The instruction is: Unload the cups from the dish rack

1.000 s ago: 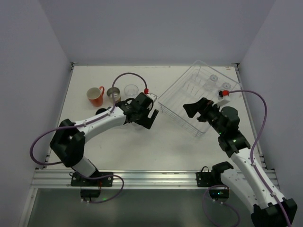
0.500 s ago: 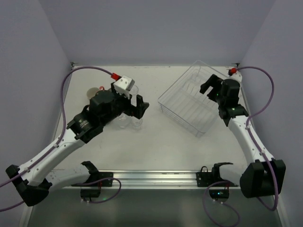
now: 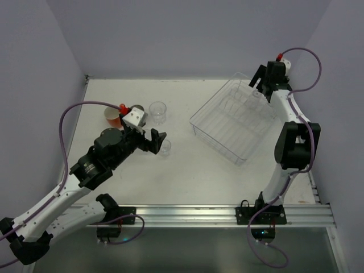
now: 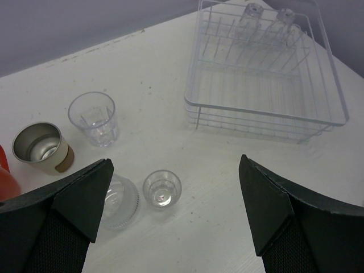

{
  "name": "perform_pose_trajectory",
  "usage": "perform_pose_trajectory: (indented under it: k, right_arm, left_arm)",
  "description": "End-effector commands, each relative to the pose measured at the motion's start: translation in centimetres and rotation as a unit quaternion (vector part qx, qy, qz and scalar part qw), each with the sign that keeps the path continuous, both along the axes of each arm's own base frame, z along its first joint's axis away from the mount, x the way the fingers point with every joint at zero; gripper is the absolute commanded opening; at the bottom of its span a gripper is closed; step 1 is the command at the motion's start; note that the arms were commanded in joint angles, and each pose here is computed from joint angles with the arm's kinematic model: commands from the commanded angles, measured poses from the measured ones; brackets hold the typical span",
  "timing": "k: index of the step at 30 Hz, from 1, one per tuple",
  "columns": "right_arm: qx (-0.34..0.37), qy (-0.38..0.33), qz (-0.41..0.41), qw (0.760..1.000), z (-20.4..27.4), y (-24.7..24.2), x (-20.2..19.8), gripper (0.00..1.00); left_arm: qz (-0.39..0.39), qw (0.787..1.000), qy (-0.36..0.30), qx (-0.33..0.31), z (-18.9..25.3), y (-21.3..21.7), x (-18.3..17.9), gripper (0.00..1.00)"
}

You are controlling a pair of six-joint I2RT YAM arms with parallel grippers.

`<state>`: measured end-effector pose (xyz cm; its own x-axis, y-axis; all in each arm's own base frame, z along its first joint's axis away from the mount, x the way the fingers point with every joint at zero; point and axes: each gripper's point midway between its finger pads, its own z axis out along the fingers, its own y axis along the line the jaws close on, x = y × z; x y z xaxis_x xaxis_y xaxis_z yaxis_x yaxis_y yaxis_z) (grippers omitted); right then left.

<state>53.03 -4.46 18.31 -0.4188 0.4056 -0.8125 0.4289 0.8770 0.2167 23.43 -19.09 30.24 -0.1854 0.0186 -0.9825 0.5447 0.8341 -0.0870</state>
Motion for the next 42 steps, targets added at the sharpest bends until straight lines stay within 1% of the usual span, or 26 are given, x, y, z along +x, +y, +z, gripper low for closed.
perform_pose_trajectory:
  k: [1, 4, 10, 15, 19, 23, 24, 28, 30, 31, 32, 33, 36, 37, 39, 40, 42]
  right_arm:
    - [-0.042, 0.031, -0.014, 0.999, 0.0, -2.6, 1.1, 0.91]
    - [-0.044, 0.050, -0.013, 0.998, -1.3, -3.1, 1.6, 0.89]
    - [-0.022, 0.060, 0.016, 0.998, -2.5, -2.1, 2.5, 0.82]
    - [-0.017, 0.070, 0.030, 0.997, -3.4, -1.6, 3.0, 0.81]
    - [-0.011, 0.097, 0.035, 0.995, -5.1, -1.5, 3.1, 0.81]
    - [-0.007, 0.091, 0.040, 0.995, -5.2, -1.2, 4.1, 0.79]
    - [-0.006, 0.098, 0.038, 0.994, -5.9, -1.4, 4.2, 0.79]
    - [-0.005, 0.091, 0.042, 0.995, -5.8, -1.1, 4.8, 0.71]
    - [-0.007, 0.087, 0.046, 0.995, -5.7, -0.9, 4.9, 0.65]
    - [-0.011, 0.075, 0.048, 0.996, -5.2, -0.7, 5.2, 0.61]
    - [-0.013, 0.075, 0.048, 0.996, -5.3, -0.6, 5.1, 0.55]
    - [-0.014, 0.074, 0.050, 0.996, -5.2, -0.5, 5.1, 0.51]
    - [-0.021, 0.063, 0.053, 0.996, -4.4, 0.1, 5.1, 0.41]
    - [-0.023, 0.054, 0.056, 0.997, -3.9, 0.4, 5.3, 0.39]
    - [-0.028, 0.034, 0.062, 0.997, -2.1, 1.0, 4.8, 0.32]
    - [-0.030, 0.008, 0.063, 0.998, 0.0, 1.2, 4.5, 0.32]
    - [-0.026, -0.021, 0.074, 0.997, 2.4, 1.8, 4.1, 0.31]
  left_arm:
    - [0.010, 1.000, -0.023, 0.000, 0.6, 0.0, 0.7, 1.00]
    - [0.013, 1.000, -0.026, -0.001, 0.8, 0.1, 0.8, 1.00]
    - [0.013, 1.000, -0.023, 0.002, 0.4, 0.0, 0.9, 1.00]
    - [0.012, 1.000, -0.023, 0.005, 0.3, 0.0, 0.9, 1.00]
    - [0.014, 1.000, -0.023, 0.004, 0.3, 0.0, 0.9, 1.00]
    - [0.016, 1.000, -0.023, 0.005, 0.2, 0.1, 1.0, 1.00]
    - [0.016, 1.000, -0.023, 0.006, 0.2, 0.1, 1.0, 1.00]
    - [0.019, 1.000, -0.023, 0.009, 0.1, 0.1, 1.2, 1.00]
    - [0.019, 1.000, -0.021, 0.011, -0.1, 0.0, 1.3, 1.00]
    - [0.019, 1.000, -0.019, 0.014, -0.3, 0.0, 1.4, 1.00]
    - [0.018, 1.000, -0.016, 0.016, -0.5, -0.2, 1.5, 1.00]
    - [0.019, 1.000, -0.015, 0.016, -0.6, -0.1, 1.6, 1.00]
    - [0.021, 1.000, -0.013, 0.018, -0.7, -0.1, 1.9, 1.00]
    - [0.021, 1.000, -0.013, 0.017, -0.7, -0.1, 1.9, 1.00]
    - [0.019, 1.000, -0.010, 0.019, -0.9, -0.3, 2.0, 1.00]
    - [0.015, 1.000, -0.006, 0.019, -1.1, -0.5, 2.1, 1.00]
    - [0.011, 1.000, -0.005, 0.017, -1.0, -0.8, 2.1, 1.00]
